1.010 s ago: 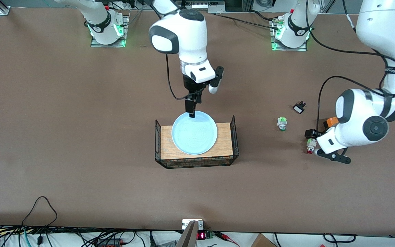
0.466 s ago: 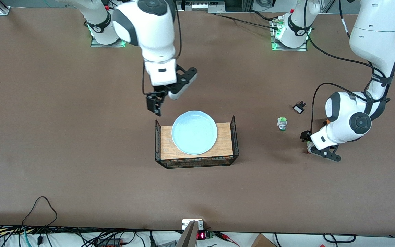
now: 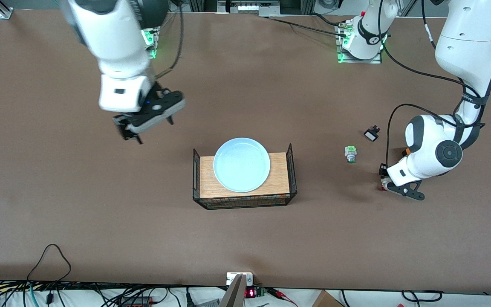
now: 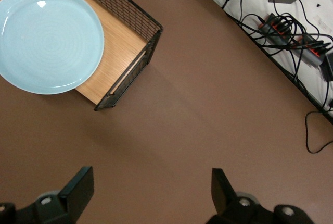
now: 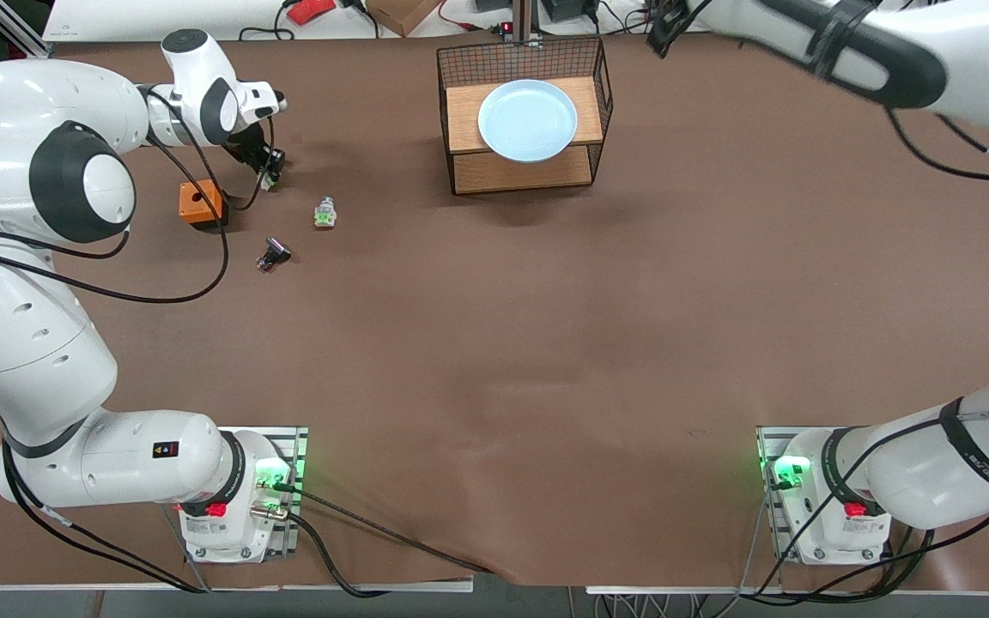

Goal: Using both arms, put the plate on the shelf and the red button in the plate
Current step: 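Retract the right gripper while the left gripper grasps the red switch, then carry the red switch with the left gripper onto the plate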

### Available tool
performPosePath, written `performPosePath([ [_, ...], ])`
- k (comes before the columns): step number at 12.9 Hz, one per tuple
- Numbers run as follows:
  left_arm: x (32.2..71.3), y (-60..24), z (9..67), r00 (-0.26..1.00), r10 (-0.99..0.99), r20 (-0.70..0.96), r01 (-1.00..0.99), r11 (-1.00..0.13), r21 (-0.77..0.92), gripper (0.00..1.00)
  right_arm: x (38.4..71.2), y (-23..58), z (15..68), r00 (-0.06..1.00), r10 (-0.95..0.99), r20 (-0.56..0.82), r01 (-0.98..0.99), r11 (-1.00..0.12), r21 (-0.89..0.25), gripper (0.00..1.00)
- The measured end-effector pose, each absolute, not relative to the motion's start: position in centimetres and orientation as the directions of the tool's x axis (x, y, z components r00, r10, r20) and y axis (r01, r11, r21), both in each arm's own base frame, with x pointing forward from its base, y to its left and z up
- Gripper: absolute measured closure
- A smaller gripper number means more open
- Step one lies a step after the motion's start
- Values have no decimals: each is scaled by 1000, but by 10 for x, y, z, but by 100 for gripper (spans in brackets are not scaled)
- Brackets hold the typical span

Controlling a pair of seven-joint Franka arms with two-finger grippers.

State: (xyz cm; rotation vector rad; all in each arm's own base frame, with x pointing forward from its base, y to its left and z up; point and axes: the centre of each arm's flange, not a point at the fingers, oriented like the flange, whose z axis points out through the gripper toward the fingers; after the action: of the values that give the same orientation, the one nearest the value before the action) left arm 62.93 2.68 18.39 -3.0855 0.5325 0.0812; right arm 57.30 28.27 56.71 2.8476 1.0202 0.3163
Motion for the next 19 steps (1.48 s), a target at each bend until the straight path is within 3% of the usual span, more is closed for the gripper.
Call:
performPosePath([
  [4, 636, 18, 219, 913, -398, -85, -398, -917, 21, 67, 598, 187, 586, 895, 422, 141, 420, -906, 47, 0],
  [11, 660, -109, 435, 874, -467, -137, -457, -884, 98, 67, 595, 65, 605, 993, 102, 61, 101, -995, 22, 0],
  [16, 628, -264, 509, 901, -431, -51, -424, -899, 107, 67, 569, 41, 622, 998, -45, 34, -45, -999, -10, 0],
  [19, 586, -382, 511, 949, -313, -47, -306, -946, 110, 67, 547, 29, 623, 997, -68, 21, -68, -998, -17, 0],
])
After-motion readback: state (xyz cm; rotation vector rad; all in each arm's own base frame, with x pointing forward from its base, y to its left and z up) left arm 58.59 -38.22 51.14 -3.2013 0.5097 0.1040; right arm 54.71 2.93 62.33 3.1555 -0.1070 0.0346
